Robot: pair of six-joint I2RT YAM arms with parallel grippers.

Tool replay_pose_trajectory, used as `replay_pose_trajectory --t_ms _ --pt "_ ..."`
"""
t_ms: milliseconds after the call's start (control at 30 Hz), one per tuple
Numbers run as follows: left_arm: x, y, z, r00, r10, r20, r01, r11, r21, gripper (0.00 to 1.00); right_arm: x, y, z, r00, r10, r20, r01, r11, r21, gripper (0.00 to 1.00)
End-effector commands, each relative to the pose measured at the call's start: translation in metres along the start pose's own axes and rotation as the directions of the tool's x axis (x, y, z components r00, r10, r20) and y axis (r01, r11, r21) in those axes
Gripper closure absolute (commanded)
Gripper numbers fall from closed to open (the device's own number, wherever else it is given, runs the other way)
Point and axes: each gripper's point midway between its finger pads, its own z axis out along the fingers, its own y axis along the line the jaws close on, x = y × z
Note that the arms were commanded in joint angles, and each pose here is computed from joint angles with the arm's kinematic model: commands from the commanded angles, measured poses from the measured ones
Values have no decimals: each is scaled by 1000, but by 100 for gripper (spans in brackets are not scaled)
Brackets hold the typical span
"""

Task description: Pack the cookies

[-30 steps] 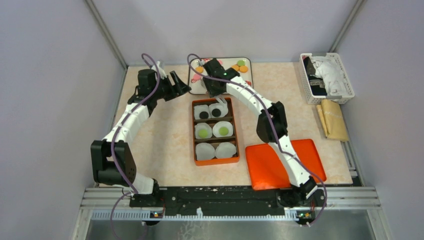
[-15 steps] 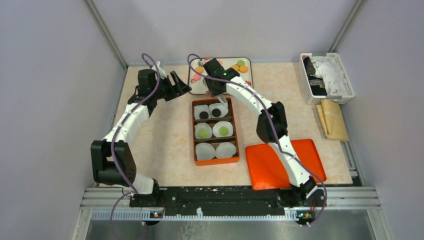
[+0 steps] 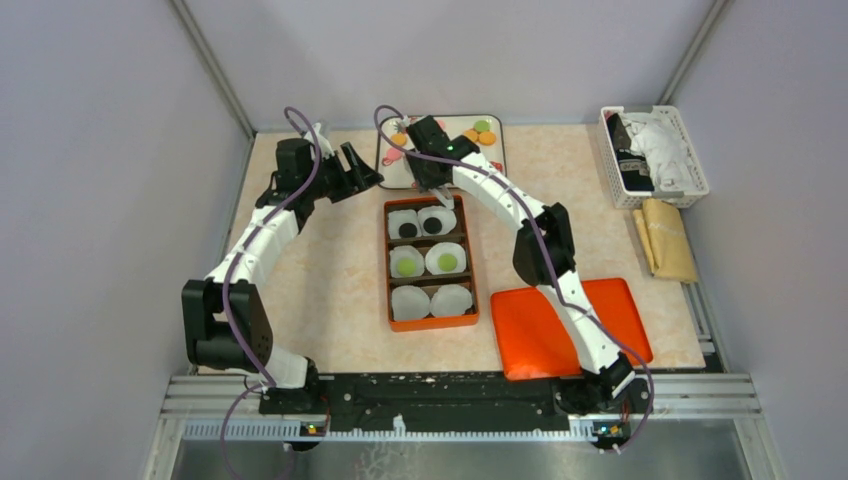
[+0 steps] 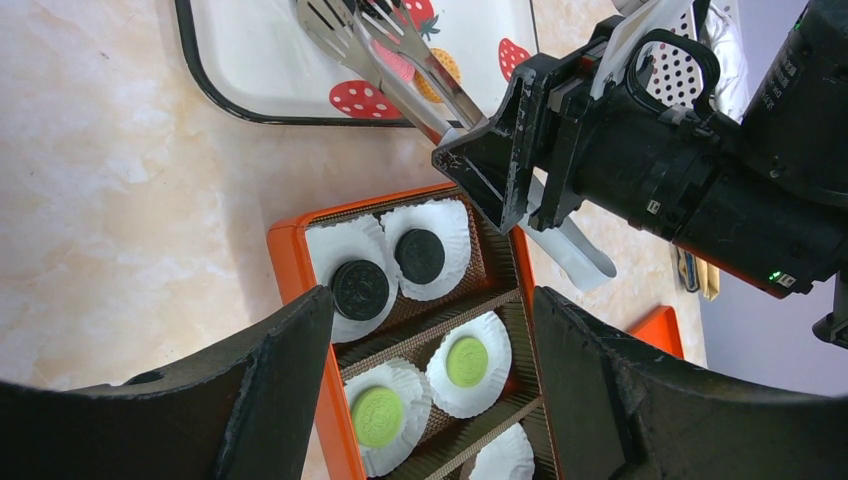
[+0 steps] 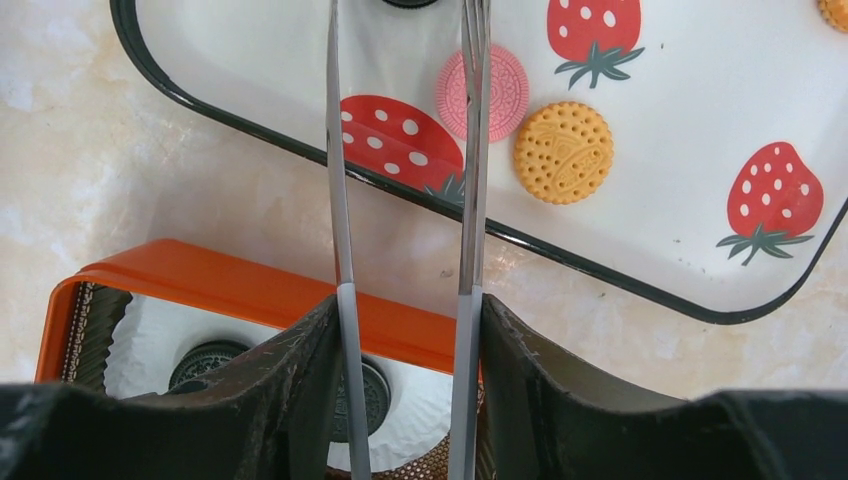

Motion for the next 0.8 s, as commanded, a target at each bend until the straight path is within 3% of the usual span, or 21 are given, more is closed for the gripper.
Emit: replay_pose_trajectory --t_ms 0,200,367,767 --pt "-11 -7 0 999 19 27 -20 999 32 21 -23 -2 -8 997 16 74 -17 1000 15 53" --pt "-10 -7 1 1000 17 23 -18 999 36 21 -30 -2 -6 995 16 100 -18 1000 24 77" --pt "-12 -9 -2 999 22 30 -23 999 37 21 -42 -8 -24 989 26 148 -31 999 38 90" --pt "-9 -10 -2 1000 10 22 -11 999 49 21 -72 -19 -116 952 26 305 -35 999 24 95"
